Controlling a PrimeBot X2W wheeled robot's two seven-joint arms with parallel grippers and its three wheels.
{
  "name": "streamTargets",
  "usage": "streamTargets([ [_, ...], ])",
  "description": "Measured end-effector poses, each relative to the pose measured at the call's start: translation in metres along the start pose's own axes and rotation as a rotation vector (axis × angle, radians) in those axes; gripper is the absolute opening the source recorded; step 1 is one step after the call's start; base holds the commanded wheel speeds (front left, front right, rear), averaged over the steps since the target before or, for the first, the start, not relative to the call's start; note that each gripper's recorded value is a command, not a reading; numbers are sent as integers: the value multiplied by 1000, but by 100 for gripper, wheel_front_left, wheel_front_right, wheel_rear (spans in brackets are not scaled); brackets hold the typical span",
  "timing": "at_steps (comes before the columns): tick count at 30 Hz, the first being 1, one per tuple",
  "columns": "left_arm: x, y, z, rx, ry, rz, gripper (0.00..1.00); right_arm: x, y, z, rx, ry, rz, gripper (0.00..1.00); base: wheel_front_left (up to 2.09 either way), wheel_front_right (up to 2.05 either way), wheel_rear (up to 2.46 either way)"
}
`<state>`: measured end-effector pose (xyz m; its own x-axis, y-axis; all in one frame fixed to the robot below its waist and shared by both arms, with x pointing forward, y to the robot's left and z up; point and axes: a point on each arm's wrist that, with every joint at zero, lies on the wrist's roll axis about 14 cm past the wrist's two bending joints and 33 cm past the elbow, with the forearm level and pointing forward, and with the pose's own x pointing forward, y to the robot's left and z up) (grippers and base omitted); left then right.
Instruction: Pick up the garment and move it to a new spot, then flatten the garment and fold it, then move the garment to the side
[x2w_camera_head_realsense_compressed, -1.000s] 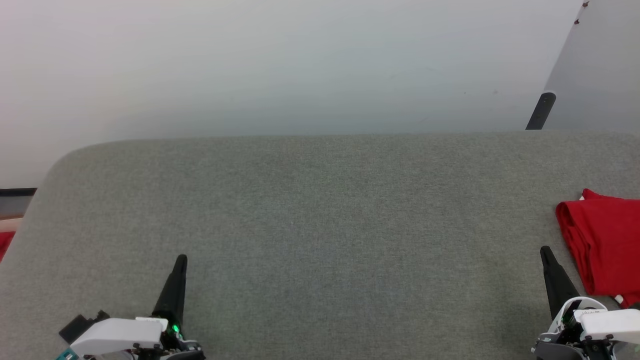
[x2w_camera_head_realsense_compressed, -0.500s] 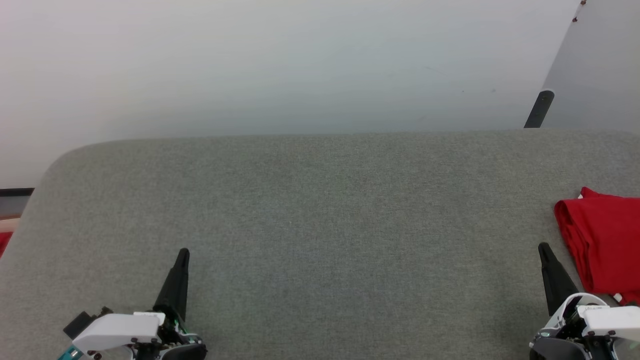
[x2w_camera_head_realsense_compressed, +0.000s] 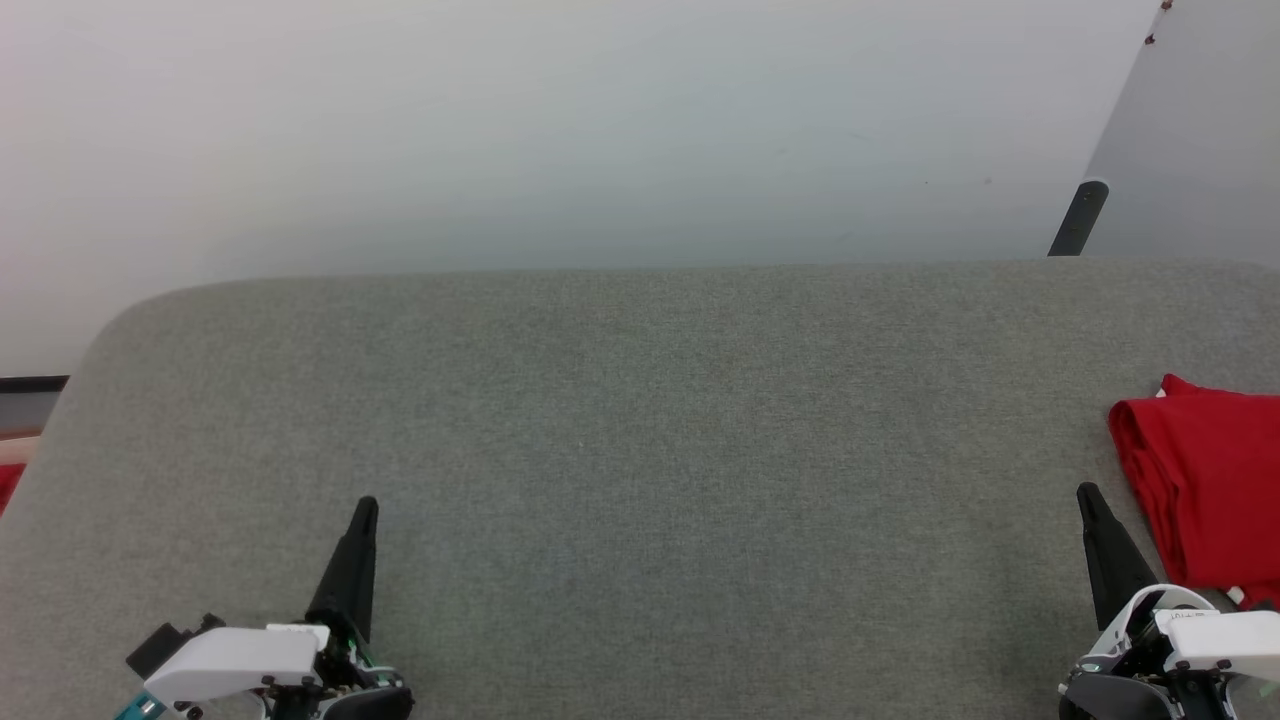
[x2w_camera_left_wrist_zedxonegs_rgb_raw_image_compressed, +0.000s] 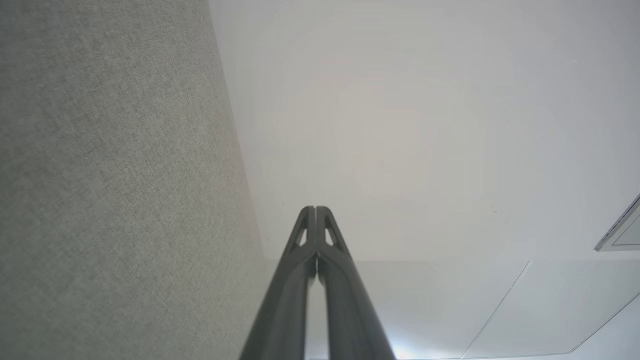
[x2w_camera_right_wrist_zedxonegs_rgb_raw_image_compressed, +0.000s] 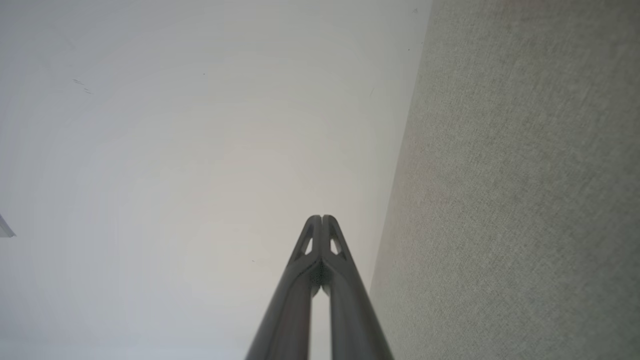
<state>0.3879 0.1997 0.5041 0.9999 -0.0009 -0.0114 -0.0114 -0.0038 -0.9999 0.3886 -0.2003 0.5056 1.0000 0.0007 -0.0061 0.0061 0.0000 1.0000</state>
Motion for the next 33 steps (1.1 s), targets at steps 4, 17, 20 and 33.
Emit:
streamTargets([
  [4,0,0,0,0,1,0,0,0,0,0,0,0,0,0,0,0,0],
  [17,0,0,0,0,1,0,0,0,0,0,0,0,0,0,0,0,0],
  [20,0,0,0,0,1,0,0,0,0,0,0,0,0,0,0,0,0],
  [33,0,0,0,-1,1,-1,0,0,0,0,0,-1,0,0,0,0,0],
])
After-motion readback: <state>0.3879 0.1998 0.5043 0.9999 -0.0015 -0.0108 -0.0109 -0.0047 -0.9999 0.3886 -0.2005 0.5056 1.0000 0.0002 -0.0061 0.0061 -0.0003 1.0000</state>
